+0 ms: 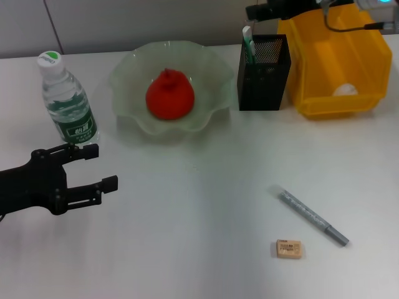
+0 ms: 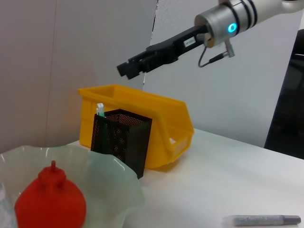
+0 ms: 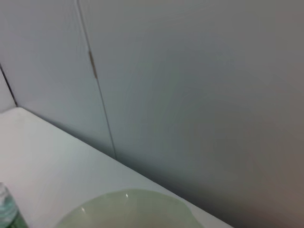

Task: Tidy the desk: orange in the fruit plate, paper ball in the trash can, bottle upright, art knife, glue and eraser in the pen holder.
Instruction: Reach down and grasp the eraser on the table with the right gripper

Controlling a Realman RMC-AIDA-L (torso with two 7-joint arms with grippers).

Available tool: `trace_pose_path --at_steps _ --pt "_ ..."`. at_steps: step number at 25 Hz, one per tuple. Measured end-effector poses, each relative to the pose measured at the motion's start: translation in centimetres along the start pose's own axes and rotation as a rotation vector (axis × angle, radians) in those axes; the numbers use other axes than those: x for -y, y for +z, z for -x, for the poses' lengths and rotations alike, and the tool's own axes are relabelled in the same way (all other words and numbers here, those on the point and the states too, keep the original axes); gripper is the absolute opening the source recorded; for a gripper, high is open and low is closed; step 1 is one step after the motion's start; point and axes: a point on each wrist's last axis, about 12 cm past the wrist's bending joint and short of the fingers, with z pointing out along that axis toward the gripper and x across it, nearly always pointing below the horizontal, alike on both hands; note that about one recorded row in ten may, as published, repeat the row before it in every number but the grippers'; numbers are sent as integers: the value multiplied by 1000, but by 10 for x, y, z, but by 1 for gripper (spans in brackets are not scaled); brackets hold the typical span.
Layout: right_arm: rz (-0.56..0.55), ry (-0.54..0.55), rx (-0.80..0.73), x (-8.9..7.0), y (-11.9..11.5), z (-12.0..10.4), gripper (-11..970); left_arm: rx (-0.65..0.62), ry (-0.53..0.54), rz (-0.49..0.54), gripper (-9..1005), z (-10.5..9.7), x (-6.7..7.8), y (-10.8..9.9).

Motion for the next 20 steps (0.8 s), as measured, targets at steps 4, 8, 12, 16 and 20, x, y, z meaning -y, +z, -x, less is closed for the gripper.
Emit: trace_pose_path --at_steps 4,8,12,16,20 --pt "-2 -2 15 -9 -22 -1 610 1 1 -9 814 1 0 -1" --pt "7 3 -39 -20 -38 -5 605 7 1 -28 815 2 2 -1" --pt "4 12 -137 -34 -51 -6 599 13 0 -55 815 4 4 -1" --pt "-3 36 -292 -54 -68 -1 594 13 3 -71 814 5 5 -2" --pt "2 46 -404 -66 -71 3 589 15 4 -79 814 4 7 -4"
